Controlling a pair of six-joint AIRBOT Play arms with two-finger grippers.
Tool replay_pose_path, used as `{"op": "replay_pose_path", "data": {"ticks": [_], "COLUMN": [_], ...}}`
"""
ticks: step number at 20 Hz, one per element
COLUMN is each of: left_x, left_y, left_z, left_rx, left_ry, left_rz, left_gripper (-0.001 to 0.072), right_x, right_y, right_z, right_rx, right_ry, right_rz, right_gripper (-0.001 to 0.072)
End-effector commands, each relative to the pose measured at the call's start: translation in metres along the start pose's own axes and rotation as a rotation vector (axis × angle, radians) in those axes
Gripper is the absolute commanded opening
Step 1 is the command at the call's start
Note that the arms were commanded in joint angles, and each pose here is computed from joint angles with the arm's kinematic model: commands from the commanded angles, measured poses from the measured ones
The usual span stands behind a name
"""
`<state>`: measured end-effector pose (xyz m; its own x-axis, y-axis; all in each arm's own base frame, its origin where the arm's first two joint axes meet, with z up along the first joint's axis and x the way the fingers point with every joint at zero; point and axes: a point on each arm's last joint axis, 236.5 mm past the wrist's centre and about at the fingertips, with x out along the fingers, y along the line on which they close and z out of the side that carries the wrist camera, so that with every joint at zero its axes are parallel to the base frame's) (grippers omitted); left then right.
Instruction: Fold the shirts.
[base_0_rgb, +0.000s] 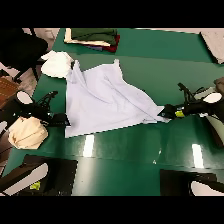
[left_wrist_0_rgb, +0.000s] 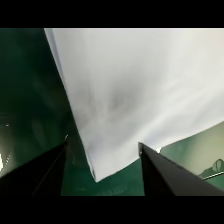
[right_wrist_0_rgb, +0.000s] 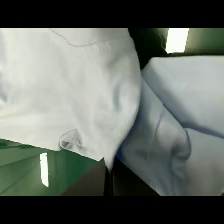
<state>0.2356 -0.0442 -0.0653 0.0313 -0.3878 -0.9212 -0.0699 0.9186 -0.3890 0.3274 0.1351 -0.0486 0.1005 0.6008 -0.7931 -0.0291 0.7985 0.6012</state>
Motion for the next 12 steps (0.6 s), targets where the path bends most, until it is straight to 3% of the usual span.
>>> {"op": "replay_pose_path", "data": {"ticks": [1,6,7,9,10,11,12], "left_x": [0.009,0.034,0.036,0.033,0.03,0.025,0.016], "left_y": [-0.003,-0.012,-0.022,-0.045,-0.055,-0.068,-0.079], "left_z": [-0.01,-0.038,-0.037,-0.03,-0.026,-0.02,-0.011], "left_rx": [0.01,-0.055,-0.064,-0.077,-0.077,-0.075,-0.076], "left_ry": [0.023,0.08,0.069,0.038,0.024,0.005,-0.02], "left_rz": [-0.028,-0.102,-0.146,-0.249,-0.297,-0.351,-0.397], "left_gripper": [0.0524,0.0522,0.048,0.0203,0.01,0.0025,0.0024], "right_x": [-0.012,-0.026,-0.026,-0.027,-0.027,-0.027,-0.031], "right_y": [-0.002,0.003,0.004,0.006,0.009,0.014,0.022], "right_z": [0.003,0.006,0.007,0.008,0.008,0.008,0.01], "right_rx": [-0.002,-0.017,-0.018,-0.014,-0.009,-0.005,-0.011], "right_ry": [-0.03,-0.073,-0.077,-0.08,-0.08,-0.083,-0.099], "right_rz": [0.001,-0.001,0.001,0.008,0.023,0.043,0.064], "right_gripper": [0.0019,0.0019,0.0019,0.0019,0.0019,0.0019,0.0018]}}
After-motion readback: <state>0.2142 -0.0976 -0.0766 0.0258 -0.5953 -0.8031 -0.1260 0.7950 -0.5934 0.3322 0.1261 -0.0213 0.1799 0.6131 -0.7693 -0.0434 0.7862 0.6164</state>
